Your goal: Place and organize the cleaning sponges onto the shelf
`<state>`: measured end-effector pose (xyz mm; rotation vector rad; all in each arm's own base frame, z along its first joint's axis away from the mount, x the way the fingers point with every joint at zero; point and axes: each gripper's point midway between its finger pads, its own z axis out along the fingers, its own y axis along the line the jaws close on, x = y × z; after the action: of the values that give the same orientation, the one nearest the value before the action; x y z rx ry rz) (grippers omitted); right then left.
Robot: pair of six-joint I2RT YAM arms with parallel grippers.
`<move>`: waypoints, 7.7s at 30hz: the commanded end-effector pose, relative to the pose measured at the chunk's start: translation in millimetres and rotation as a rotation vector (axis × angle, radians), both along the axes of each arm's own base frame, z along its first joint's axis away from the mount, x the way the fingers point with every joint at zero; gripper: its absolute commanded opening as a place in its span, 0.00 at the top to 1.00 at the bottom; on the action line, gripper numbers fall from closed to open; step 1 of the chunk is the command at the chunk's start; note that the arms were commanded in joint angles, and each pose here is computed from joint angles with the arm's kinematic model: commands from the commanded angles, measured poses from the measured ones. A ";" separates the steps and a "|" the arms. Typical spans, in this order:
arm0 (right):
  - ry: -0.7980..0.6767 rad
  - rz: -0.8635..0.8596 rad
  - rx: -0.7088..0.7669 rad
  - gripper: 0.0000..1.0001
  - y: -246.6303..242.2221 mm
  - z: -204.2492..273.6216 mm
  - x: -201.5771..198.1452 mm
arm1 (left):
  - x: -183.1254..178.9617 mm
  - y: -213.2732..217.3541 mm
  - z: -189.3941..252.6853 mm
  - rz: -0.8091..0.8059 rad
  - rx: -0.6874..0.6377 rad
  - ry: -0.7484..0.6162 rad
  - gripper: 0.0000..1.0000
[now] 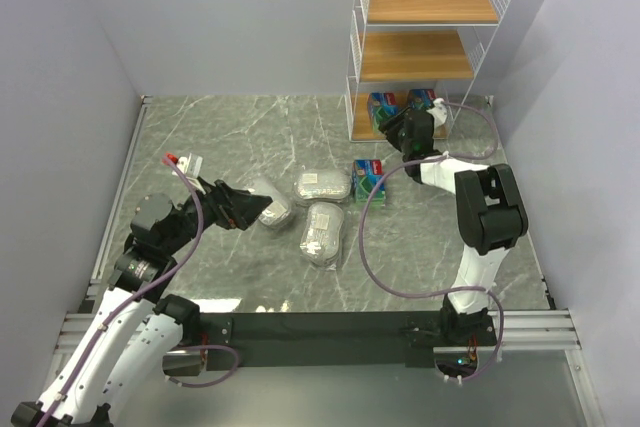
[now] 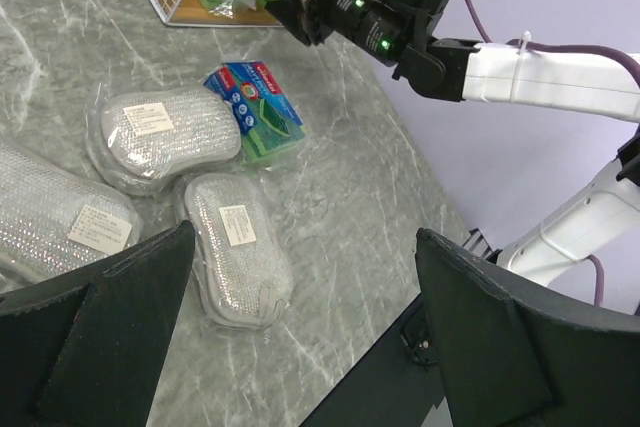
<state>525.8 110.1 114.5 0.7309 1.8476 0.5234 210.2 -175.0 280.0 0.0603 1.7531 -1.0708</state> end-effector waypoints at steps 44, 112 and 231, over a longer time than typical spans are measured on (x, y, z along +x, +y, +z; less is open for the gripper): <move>0.158 -0.332 0.601 0.51 -20.0 -35.0 68.0 | -6.0 -2.0 6.6 -0.025 -0.011 -0.027 0.01; -0.010 -0.116 0.710 0.55 -66.5 50.4 -14.6 | -9.0 -0.7 7.0 -0.021 -0.021 -0.025 0.01; 0.158 0.153 0.732 0.73 28.4 -14.4 65.8 | -4.3 -3.5 3.8 -0.029 -0.010 -0.016 0.01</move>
<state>584.9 135.8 90.8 1.1828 1.8692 1.3155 207.1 -176.1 275.5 0.0672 1.7658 -1.0817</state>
